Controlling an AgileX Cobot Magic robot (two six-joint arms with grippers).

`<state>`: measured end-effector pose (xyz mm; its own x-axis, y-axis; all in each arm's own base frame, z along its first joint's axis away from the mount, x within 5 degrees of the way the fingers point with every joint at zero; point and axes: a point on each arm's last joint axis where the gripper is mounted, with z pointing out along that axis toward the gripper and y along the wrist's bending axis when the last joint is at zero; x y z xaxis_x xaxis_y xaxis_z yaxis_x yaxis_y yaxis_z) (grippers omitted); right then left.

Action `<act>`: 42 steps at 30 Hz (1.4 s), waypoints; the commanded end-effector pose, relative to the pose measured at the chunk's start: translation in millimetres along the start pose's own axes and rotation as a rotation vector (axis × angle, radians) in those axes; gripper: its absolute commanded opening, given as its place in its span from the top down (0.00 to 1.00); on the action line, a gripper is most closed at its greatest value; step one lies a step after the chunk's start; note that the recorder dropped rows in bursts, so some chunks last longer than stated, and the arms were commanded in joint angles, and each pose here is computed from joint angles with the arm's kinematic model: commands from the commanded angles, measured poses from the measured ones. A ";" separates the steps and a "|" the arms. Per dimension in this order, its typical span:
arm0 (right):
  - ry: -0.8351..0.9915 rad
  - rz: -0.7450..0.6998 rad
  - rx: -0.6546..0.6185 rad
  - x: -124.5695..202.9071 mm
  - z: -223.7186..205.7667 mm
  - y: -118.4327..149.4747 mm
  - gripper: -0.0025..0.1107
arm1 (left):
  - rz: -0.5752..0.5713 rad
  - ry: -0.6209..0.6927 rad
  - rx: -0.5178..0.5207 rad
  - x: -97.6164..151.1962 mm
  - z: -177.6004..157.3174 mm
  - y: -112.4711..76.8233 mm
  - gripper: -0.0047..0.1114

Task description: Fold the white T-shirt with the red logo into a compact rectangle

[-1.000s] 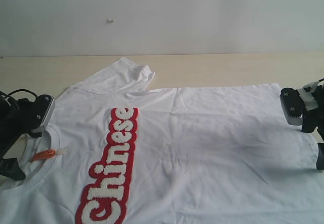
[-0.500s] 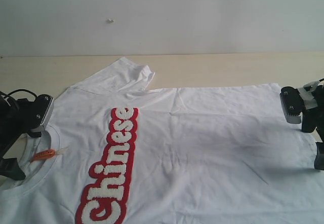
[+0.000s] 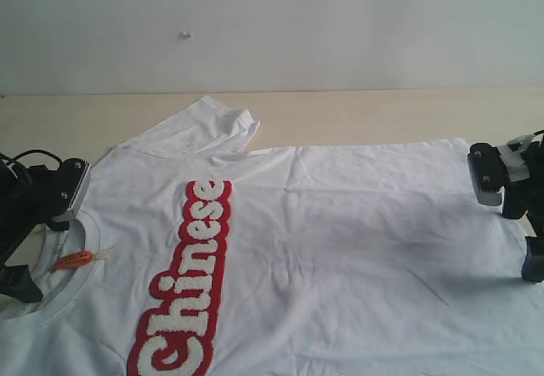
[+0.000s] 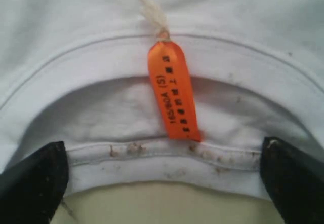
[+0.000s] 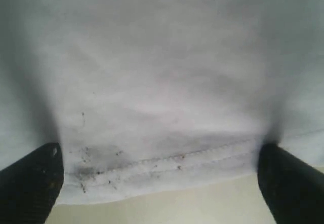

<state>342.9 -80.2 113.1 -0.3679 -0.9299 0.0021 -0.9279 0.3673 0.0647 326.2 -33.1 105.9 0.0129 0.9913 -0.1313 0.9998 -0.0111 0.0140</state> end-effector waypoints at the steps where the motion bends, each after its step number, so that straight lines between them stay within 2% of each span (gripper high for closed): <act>1: 0.058 -0.090 0.014 5.2 7.0 -3.5 0.05 | -0.001 0.021 0.057 4.8 31.3 -8.4 0.06; 9: 0.035 -0.062 0.029 3.1 7.0 -4.7 0.05 | -0.001 0.021 0.052 4.8 31.3 -8.0 0.06; 15: -0.053 -0.022 0.019 -4.8 7.0 -3.6 0.05 | -0.001 0.021 0.052 4.8 31.3 -8.0 0.06; 33: -0.053 -0.019 0.013 -4.8 7.0 -3.0 0.05 | 0.000 0.021 0.049 4.8 31.4 -7.7 0.06; 42: -0.049 -0.017 0.053 -4.5 6.9 -6.7 0.05 | 0.000 0.021 0.049 4.8 31.4 -7.7 0.06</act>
<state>348.2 -78.8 111.4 -0.3467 -0.9371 -0.0398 -0.9380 0.3462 0.0199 326.2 -33.1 105.9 0.0110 0.9913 -0.1313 0.9999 -0.0093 0.0137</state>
